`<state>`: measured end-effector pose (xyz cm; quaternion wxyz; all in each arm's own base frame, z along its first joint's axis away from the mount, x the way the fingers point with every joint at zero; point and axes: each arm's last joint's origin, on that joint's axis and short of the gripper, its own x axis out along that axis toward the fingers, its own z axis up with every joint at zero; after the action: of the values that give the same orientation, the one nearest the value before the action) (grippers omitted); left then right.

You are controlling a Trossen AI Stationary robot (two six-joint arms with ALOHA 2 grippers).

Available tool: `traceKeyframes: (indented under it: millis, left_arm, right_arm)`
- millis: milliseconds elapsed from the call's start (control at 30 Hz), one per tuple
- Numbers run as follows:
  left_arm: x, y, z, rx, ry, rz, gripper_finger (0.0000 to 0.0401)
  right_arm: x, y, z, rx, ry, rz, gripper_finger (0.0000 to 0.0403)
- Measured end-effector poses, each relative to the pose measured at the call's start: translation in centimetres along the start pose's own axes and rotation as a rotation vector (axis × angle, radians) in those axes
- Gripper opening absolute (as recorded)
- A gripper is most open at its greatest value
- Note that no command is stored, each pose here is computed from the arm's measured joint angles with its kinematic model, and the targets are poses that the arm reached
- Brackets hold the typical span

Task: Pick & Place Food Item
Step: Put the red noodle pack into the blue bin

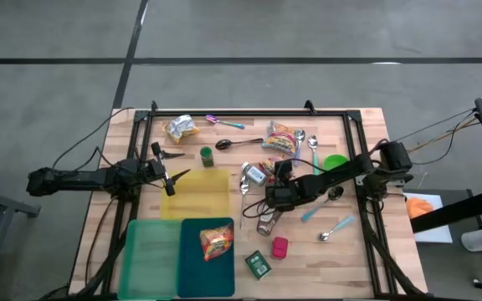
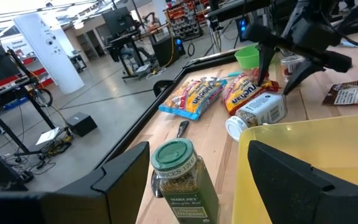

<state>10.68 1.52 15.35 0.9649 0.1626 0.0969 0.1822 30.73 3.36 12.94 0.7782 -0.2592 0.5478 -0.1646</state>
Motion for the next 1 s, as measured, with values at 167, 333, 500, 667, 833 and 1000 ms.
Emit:
traceKeyframes:
  millis: [167, 333, 500, 667, 833, 1000]
  left_arm:
    - [0.0, 0.0, 0.0, 0.0, 0.0, 0.0, 0.0275]
    - [0.0, 0.0, 0.0, 0.0, 0.0, 0.0, 0.0275]
    - [0.0, 0.0, 0.0, 0.0, 0.0, 0.0, 0.0275]
    - [0.0, 0.0, 0.0, 0.0, 0.0, 0.0, 0.0275]
    - [0.0, 0.0, 0.0, 0.0, 0.0, 0.0, 0.0275]
    - [0.0, 0.0, 0.0, 0.0, 0.0, 0.0, 0.0275]
  right_arm:
    - [0.19, 0.15, 0.05, -0.002, -0.002, 0.0, 0.0254]
    - [0.2, 0.16, 0.06, 0.002, -0.002, 0.001, 0.0254]
    - [0.2, 0.16, 0.08, 0.008, -0.004, 0.002, 0.0254]
    - [0.2, 0.16, 0.09, 0.026, -0.005, 0.002, 0.0254]
    - [0.2, 0.16, 0.08, 0.026, -0.004, 0.002, 0.0252]
    - [0.2, 0.16, 0.08, 0.026, -0.004, 0.002, 0.0215]
